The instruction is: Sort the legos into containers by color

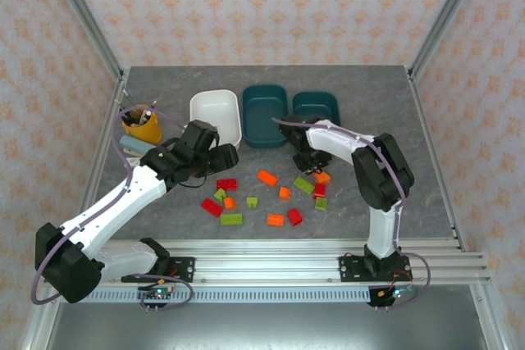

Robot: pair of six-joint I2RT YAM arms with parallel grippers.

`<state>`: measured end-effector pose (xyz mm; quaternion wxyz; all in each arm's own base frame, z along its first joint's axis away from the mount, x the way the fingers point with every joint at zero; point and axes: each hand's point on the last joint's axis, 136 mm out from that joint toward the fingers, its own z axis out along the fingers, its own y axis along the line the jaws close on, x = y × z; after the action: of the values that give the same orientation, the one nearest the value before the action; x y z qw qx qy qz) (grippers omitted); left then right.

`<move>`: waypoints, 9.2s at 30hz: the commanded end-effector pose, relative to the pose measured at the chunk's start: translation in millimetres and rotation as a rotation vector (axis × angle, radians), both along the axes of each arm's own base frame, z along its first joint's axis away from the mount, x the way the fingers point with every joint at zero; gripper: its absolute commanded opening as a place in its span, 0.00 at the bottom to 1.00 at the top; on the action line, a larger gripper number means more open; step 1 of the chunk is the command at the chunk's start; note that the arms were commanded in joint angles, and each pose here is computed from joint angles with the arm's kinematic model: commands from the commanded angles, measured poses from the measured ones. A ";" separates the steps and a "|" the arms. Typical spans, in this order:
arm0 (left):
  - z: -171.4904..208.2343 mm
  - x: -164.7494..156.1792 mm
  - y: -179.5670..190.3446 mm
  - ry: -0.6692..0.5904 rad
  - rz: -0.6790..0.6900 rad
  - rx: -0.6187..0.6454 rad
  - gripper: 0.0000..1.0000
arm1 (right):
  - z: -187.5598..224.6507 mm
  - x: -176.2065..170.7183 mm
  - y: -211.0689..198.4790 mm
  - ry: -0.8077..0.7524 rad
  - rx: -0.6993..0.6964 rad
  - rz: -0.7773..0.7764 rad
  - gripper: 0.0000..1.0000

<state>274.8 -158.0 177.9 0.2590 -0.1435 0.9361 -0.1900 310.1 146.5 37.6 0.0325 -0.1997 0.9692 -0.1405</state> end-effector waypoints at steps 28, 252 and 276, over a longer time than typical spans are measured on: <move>83.1 27.8 -2.0 -0.233 0.077 -0.051 0.75 | 138.6 60.6 103.4 -0.352 0.428 -0.117 0.15; 77.9 70.8 -59.7 -0.133 -0.022 -0.165 0.69 | 17.3 105.1 -21.2 -0.182 0.304 -0.805 0.29; -5.6 -37.8 29.2 0.060 0.038 0.066 0.69 | 68.6 -38.6 76.7 -0.111 0.409 -0.275 0.69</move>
<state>260.4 -148.8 184.2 0.2466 -0.1541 0.9395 -0.1809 305.3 220.7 136.9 0.1681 -0.0219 0.9839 0.0570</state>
